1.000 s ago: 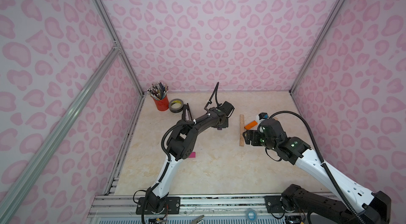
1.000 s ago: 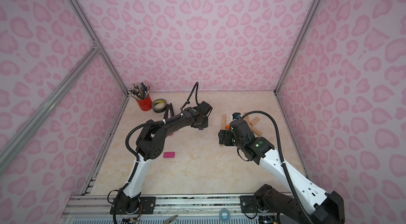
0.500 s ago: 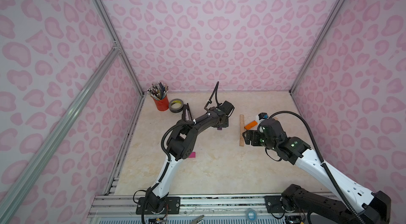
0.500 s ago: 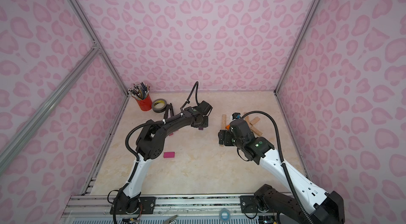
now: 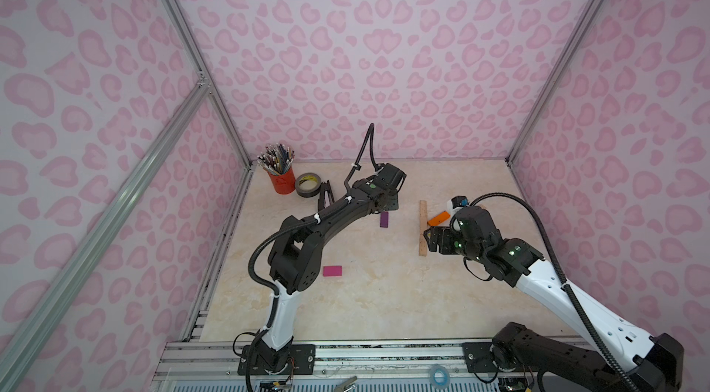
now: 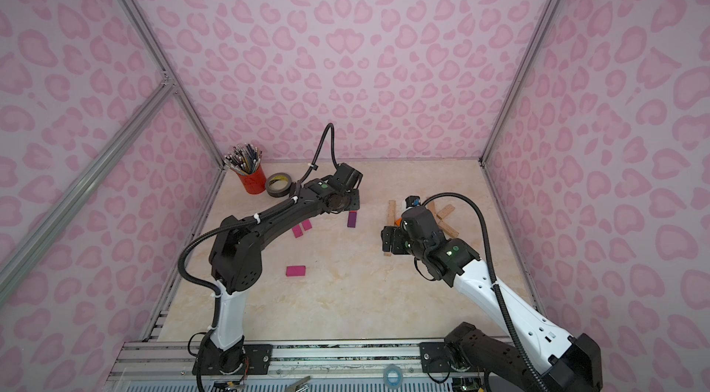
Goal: Assemble the letter k with building blocks
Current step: Assemble the building block at the center of the board, then pick up the building block from the center of the board.
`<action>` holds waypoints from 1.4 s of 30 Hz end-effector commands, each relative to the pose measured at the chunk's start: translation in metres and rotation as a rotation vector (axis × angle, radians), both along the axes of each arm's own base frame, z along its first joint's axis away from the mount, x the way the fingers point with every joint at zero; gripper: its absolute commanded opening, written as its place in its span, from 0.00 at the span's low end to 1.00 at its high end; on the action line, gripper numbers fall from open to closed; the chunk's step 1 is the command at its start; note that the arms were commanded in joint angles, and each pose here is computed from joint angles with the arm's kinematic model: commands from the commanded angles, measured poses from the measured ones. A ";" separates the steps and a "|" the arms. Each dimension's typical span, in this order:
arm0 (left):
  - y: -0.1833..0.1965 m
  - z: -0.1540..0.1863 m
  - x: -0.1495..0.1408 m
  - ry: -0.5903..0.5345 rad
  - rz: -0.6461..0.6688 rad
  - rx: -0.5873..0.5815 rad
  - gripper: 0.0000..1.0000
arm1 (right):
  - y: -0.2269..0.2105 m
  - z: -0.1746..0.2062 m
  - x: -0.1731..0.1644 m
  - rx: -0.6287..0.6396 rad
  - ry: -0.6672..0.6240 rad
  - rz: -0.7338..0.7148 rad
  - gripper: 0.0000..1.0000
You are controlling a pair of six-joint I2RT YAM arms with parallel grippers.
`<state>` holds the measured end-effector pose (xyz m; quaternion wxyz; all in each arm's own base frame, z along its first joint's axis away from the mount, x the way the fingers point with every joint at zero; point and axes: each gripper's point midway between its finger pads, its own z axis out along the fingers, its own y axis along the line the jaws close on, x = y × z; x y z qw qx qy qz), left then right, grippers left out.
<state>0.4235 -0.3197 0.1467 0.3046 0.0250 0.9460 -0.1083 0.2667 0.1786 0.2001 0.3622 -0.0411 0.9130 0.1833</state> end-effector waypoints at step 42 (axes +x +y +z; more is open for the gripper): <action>0.168 -0.105 0.006 0.168 0.324 0.059 0.43 | 0.078 0.015 -0.015 0.107 -0.039 0.328 0.92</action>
